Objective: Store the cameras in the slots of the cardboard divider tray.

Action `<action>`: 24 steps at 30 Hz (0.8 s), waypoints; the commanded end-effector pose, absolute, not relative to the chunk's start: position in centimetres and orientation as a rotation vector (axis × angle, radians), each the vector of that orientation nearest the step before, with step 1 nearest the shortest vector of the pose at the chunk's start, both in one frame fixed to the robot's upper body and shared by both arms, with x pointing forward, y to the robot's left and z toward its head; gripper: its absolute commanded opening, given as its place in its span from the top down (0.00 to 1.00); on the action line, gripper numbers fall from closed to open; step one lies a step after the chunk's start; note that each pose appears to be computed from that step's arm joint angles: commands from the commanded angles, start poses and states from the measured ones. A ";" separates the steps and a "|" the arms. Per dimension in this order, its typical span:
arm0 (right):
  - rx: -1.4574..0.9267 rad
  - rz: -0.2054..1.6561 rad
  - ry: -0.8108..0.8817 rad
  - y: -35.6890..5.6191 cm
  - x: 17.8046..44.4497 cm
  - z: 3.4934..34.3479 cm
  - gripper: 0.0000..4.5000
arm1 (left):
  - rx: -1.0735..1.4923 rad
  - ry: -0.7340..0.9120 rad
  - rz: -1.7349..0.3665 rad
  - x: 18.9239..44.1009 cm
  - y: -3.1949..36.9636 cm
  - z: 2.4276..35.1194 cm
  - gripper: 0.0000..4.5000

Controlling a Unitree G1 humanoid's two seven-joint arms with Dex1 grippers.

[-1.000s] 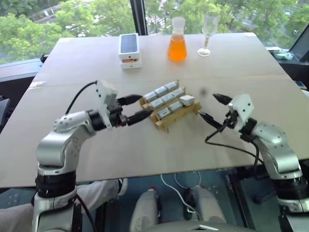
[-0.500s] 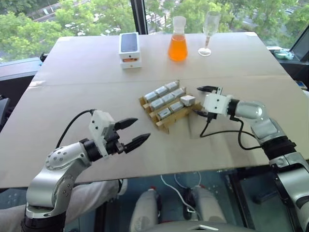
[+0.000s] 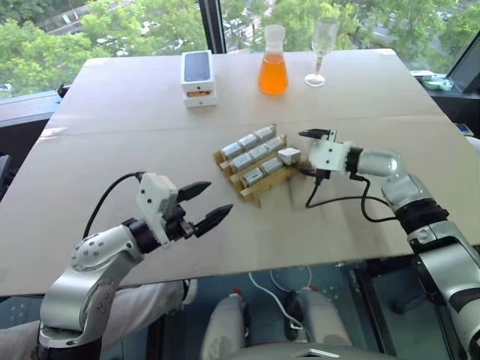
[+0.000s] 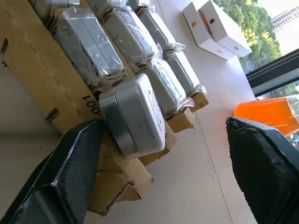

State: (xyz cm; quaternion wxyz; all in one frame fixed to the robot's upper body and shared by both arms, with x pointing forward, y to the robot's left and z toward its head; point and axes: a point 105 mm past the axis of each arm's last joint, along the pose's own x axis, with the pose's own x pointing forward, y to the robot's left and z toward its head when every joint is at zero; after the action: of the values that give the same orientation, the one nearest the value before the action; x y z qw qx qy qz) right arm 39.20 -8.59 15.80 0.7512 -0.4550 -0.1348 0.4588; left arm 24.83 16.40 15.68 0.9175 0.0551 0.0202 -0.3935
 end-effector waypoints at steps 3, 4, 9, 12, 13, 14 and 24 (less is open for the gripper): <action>-1.079 1.011 -0.363 -8.0 39.3 16.8 0.48 | 0.127 -0.011 -0.828 24.4 15.8 16.8 0.13; -1.086 1.015 -0.364 -8.0 39.3 16.7 0.59 | 0.127 -0.010 -0.827 24.4 15.8 16.8 0.13; -1.146 1.043 -0.397 -7.8 39.1 17.0 0.86 | 0.120 -0.009 -0.839 24.2 15.7 16.7 0.13; -1.192 1.061 -0.426 -7.5 39.0 17.8 0.86 | 0.119 -0.007 -0.846 24.2 15.6 16.7 0.13; -1.220 1.078 -0.434 -7.4 39.0 18.1 0.86 | 0.120 -0.005 -0.846 24.2 15.6 16.6 0.13; -1.247 1.097 -0.439 -7.2 38.9 18.3 0.86 | 0.120 -0.004 -0.846 24.3 15.6 16.6 0.13; -1.493 1.325 -0.231 -7.7 39.5 20.1 0.86 | 0.124 -0.013 -0.848 24.5 15.3 16.4 0.13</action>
State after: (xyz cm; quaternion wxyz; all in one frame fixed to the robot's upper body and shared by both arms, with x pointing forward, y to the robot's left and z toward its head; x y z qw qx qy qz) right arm 39.47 -7.44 19.29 0.5486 -0.6180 -0.1044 0.5534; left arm 24.66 15.56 15.57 0.9113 0.0508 0.0146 -0.4082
